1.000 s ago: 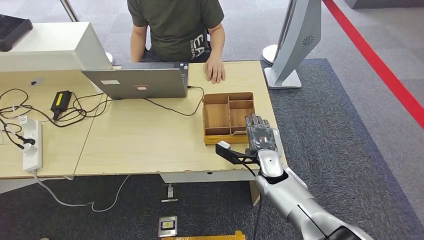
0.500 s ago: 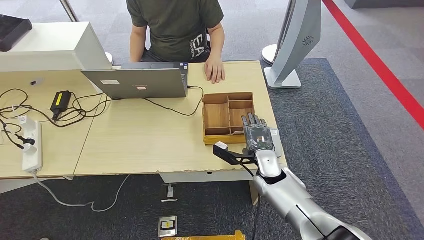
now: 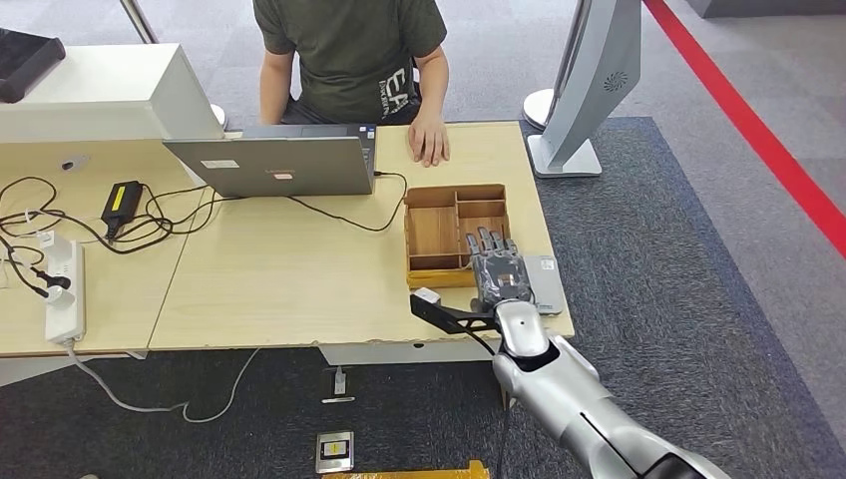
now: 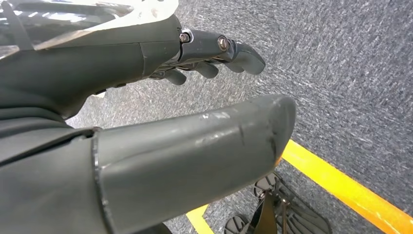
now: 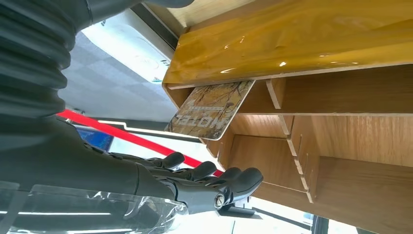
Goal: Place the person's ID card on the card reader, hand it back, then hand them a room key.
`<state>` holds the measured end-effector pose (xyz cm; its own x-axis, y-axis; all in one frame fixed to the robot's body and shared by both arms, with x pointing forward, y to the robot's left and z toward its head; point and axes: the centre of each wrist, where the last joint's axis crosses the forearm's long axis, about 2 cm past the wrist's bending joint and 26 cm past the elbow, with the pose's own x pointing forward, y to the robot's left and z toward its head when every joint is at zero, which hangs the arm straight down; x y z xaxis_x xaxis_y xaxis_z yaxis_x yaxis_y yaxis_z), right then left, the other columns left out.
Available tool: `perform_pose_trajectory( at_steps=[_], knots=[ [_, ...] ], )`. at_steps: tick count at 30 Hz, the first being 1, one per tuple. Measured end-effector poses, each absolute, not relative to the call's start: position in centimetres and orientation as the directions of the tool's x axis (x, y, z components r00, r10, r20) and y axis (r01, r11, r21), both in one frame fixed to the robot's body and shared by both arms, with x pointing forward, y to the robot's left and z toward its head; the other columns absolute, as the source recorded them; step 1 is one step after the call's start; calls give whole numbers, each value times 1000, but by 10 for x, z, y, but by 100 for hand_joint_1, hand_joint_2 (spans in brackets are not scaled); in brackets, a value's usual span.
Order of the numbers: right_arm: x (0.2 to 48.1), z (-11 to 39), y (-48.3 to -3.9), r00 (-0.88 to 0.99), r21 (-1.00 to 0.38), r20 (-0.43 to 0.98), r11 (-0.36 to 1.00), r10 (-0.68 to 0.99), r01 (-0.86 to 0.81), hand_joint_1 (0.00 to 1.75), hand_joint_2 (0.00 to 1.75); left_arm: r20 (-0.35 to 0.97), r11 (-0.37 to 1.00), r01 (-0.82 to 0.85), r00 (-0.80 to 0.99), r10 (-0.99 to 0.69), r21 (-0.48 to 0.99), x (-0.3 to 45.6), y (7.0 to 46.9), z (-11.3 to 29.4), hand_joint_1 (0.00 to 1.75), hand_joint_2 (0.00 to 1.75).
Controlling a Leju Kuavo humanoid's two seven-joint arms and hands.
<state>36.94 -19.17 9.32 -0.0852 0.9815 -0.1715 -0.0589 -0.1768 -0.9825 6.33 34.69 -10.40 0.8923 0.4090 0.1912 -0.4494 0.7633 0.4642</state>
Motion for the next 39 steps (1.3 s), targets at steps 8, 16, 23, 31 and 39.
perform_pose_trajectory(
  at_steps=[8,16,23,31,39],
  knots=[
    [369,93,-192,-79,-980,-186,-190,979,-51,0,175,187,764,-442,896,404,469,63,347,-104,0,0],
    [374,96,-196,-65,-978,-202,-205,977,-45,0,175,180,764,-441,896,406,471,63,347,-104,0,0],
    [374,95,-197,-78,-977,-205,-209,976,-46,0,175,179,759,-438,897,404,481,63,347,-104,0,0],
    [373,96,-193,-108,-979,-190,-196,976,-49,175,175,173,757,-425,903,393,496,63,345,-104,0,0],
    [372,95,-192,-110,-978,-195,-201,975,-51,175,175,174,765,-415,908,381,493,63,345,-104,0,0]
  ],
)
